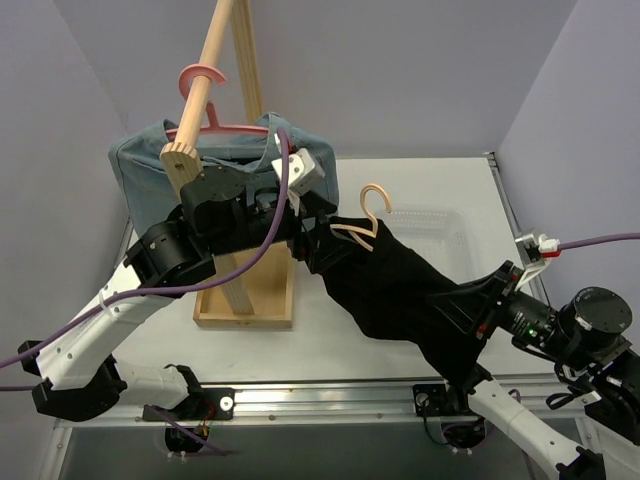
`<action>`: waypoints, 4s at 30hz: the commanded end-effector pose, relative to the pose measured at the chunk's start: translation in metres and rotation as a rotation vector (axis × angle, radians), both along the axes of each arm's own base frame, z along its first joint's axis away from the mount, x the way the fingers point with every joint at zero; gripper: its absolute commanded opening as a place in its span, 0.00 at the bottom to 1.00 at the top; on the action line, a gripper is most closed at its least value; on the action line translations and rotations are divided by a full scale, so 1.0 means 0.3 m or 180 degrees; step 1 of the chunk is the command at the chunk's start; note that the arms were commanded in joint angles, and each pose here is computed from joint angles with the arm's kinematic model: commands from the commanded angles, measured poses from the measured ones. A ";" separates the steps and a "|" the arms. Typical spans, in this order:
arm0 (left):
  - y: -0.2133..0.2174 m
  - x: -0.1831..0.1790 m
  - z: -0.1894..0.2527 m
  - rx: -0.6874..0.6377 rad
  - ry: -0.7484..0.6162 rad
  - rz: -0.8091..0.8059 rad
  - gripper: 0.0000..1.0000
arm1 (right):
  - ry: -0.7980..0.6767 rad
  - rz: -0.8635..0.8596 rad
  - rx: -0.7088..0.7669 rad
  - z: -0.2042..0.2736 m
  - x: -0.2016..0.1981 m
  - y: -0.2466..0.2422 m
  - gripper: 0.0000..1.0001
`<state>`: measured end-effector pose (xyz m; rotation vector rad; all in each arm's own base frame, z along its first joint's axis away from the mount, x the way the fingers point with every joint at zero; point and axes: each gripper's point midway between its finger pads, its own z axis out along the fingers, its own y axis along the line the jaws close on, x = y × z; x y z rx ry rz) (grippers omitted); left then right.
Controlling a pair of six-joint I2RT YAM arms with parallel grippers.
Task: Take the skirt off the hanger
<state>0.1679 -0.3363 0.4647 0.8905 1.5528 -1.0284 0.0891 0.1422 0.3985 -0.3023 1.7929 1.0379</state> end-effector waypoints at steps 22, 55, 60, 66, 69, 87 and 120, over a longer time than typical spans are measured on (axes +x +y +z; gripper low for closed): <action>0.012 -0.060 -0.121 0.0241 -0.0850 -0.0606 0.94 | -0.0489 0.0738 0.0525 0.242 -0.196 0.025 0.00; 0.022 0.304 -0.109 0.0676 -0.1093 0.1044 0.02 | 0.0017 -0.2044 -0.0511 0.251 0.351 -0.220 1.00; 0.035 0.274 -0.086 0.0554 -0.1227 0.0991 0.02 | -0.0094 -0.2582 -0.0975 0.241 0.423 -0.311 1.00; 0.077 0.224 -0.041 0.0410 -0.1238 0.0927 0.02 | -0.0028 -0.2668 -0.1285 0.157 0.468 -0.312 1.00; 0.100 0.228 -0.032 0.0446 -0.1217 0.1009 0.02 | -0.0031 -0.2686 -0.1184 0.160 0.452 -0.319 1.00; 0.069 0.309 -0.110 0.0981 -0.1352 0.1150 0.02 | -0.0154 -0.1432 -0.0529 0.334 0.391 -0.076 0.94; -0.104 0.092 -0.172 0.0641 -0.1133 -0.0210 0.02 | -0.0208 -0.0554 0.0143 0.284 0.508 0.232 0.51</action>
